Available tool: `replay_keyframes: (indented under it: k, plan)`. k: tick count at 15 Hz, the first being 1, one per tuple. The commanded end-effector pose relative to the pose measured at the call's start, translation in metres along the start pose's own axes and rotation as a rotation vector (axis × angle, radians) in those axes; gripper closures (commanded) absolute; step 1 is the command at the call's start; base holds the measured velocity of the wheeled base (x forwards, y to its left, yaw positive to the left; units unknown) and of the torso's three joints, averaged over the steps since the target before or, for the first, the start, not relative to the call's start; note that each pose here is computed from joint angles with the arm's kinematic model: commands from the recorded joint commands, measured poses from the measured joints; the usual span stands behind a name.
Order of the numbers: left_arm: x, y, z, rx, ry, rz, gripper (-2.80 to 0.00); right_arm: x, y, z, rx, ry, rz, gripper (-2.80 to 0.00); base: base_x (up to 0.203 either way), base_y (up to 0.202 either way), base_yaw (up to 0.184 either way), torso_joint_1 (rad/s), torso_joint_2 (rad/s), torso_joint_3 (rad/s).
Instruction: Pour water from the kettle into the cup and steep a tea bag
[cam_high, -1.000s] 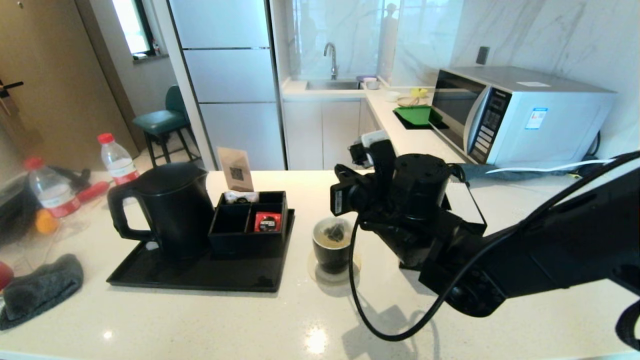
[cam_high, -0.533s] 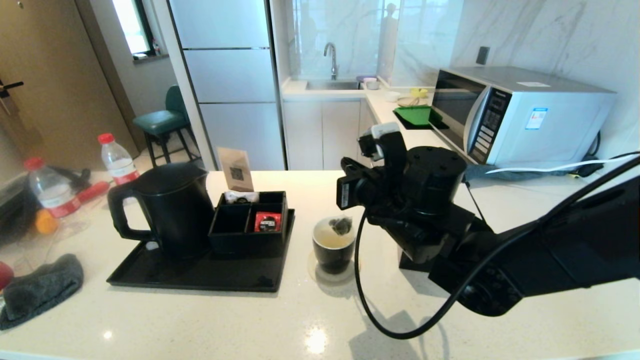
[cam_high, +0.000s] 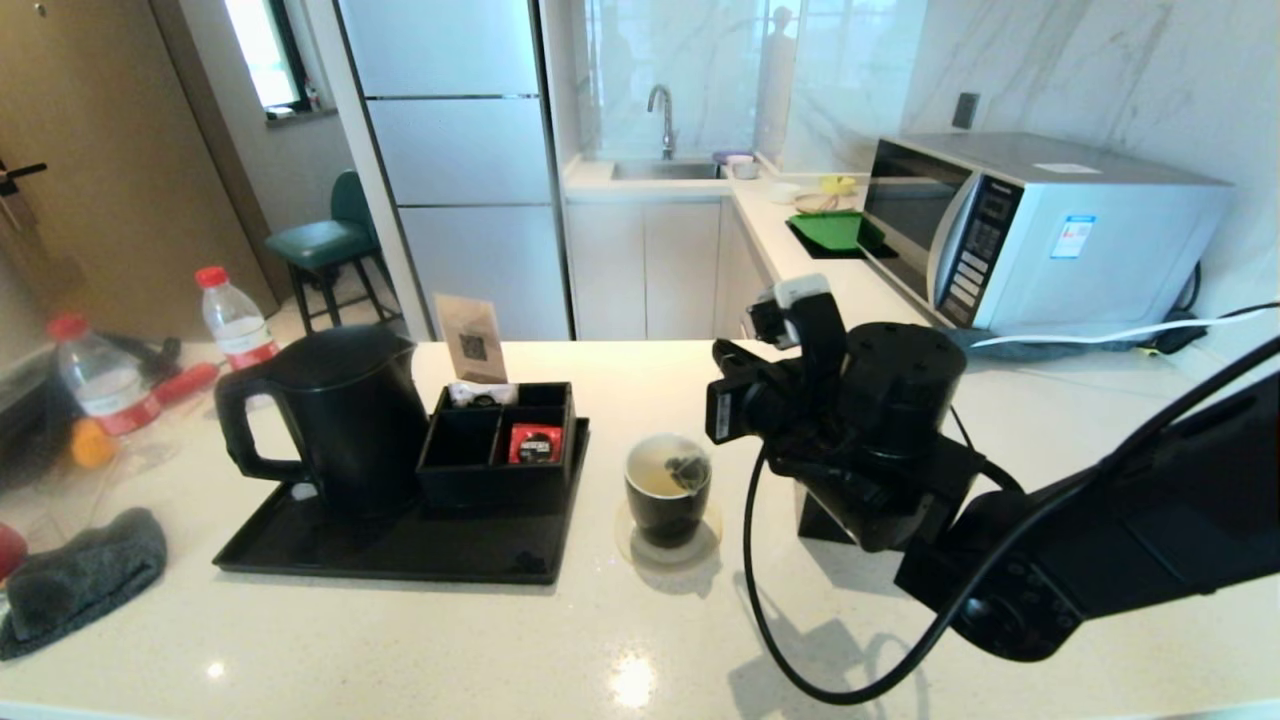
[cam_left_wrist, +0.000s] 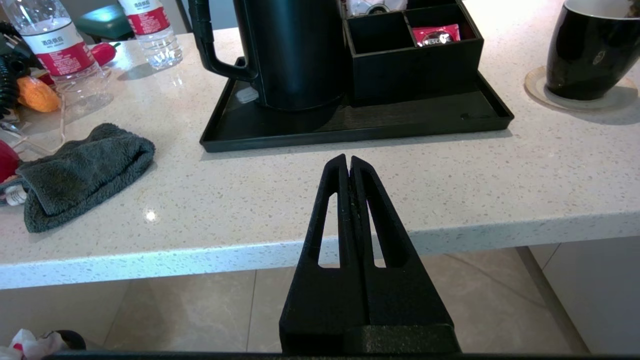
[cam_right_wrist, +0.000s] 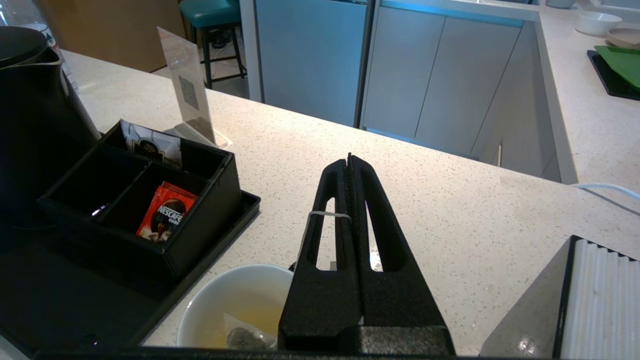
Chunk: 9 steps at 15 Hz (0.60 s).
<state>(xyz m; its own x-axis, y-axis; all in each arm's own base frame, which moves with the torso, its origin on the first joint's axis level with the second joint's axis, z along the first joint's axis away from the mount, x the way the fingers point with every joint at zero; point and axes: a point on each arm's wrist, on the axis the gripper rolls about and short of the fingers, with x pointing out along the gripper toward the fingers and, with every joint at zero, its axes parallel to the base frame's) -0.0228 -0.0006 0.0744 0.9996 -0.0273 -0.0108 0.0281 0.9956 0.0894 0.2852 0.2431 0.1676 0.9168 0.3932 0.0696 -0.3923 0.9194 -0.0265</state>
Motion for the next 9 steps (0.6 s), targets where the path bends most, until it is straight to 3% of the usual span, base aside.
replay_keyframes:
  k: [1, 9]
  plan:
    - [0.0, 0.0, 0.0, 0.001, 0.0, 0.0, 0.0, -0.0006, -0.0018, 0.0021, 0.002, -0.009, -0.006, 0.0, 0.0, 0.0, 0.0, 0.0, 0.0, 0.0]
    - [0.0, 0.0, 0.0, 0.001, 0.0, 0.001, 0.0, 0.0001, -0.002, 0.0104, 0.009, -0.032, -0.006, 0.0, 0.0, 0.0, 0.0, 0.0, 0.0, 0.0]
